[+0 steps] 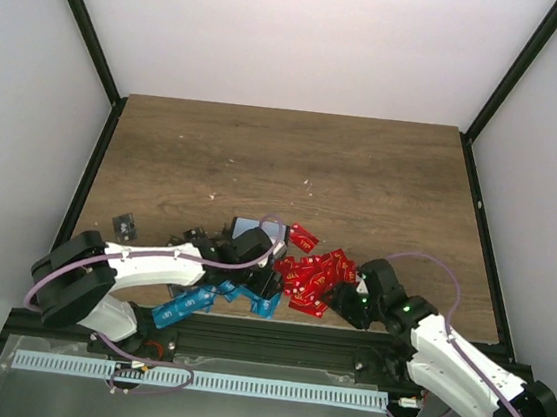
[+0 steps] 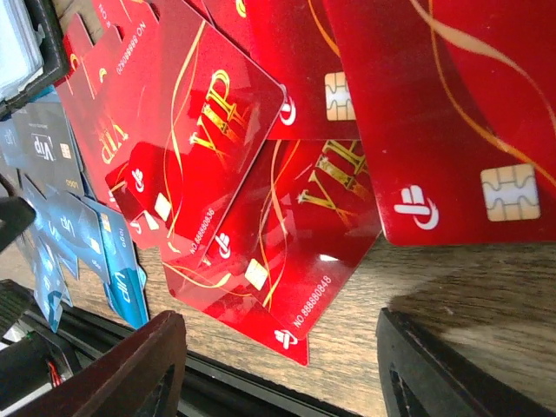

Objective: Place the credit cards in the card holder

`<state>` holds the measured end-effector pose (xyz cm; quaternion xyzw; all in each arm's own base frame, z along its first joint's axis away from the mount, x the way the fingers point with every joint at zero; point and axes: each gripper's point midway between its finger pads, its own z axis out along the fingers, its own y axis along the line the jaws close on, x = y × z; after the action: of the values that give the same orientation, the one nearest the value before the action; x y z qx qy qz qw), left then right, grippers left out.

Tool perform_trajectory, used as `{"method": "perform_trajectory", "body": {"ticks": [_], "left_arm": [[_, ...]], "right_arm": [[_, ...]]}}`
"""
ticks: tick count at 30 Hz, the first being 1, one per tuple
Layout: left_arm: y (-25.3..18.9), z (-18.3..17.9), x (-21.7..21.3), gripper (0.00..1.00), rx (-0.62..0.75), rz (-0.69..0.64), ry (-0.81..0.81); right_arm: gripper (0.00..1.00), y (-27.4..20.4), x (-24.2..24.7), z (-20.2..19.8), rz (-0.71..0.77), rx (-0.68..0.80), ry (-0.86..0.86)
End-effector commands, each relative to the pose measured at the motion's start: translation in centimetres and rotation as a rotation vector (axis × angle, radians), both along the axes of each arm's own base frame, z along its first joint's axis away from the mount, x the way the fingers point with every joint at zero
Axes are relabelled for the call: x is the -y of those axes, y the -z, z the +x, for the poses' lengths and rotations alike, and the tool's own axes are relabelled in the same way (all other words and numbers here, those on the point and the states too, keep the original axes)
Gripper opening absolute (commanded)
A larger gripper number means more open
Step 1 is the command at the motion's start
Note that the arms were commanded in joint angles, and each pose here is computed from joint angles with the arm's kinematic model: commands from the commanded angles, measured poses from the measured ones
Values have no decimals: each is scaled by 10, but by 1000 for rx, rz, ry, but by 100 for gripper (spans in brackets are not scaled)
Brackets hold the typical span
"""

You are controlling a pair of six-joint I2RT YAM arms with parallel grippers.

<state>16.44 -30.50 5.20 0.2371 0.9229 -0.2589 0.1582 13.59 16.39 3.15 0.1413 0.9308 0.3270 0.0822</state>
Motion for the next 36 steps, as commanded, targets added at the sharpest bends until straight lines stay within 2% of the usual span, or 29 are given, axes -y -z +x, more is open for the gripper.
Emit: {"method": "perform_trajectory", "body": {"ticks": [1,6,11,16,21,31,36], "left_arm": [[-25,21,28,67,117,-56,50],[-27,27,46,73,219,48,150],[-11,27,57,80,290,198,240],[1,21,72,82,332,277,314],[14,20,87,83,357,361,331],[64,22,66,81,325,529,290],[79,10,58,71,265,505,306]], "right_arm": [[63,17,13,-22,-78,-120,-1],[66,-1,29,0,-166,-33,94],[75,-49,54,31,-280,108,241],[78,-88,63,50,-303,205,310],[78,-95,63,53,-311,231,306],[78,-97,62,50,-273,249,298],[78,-96,57,48,-247,244,279]]}}
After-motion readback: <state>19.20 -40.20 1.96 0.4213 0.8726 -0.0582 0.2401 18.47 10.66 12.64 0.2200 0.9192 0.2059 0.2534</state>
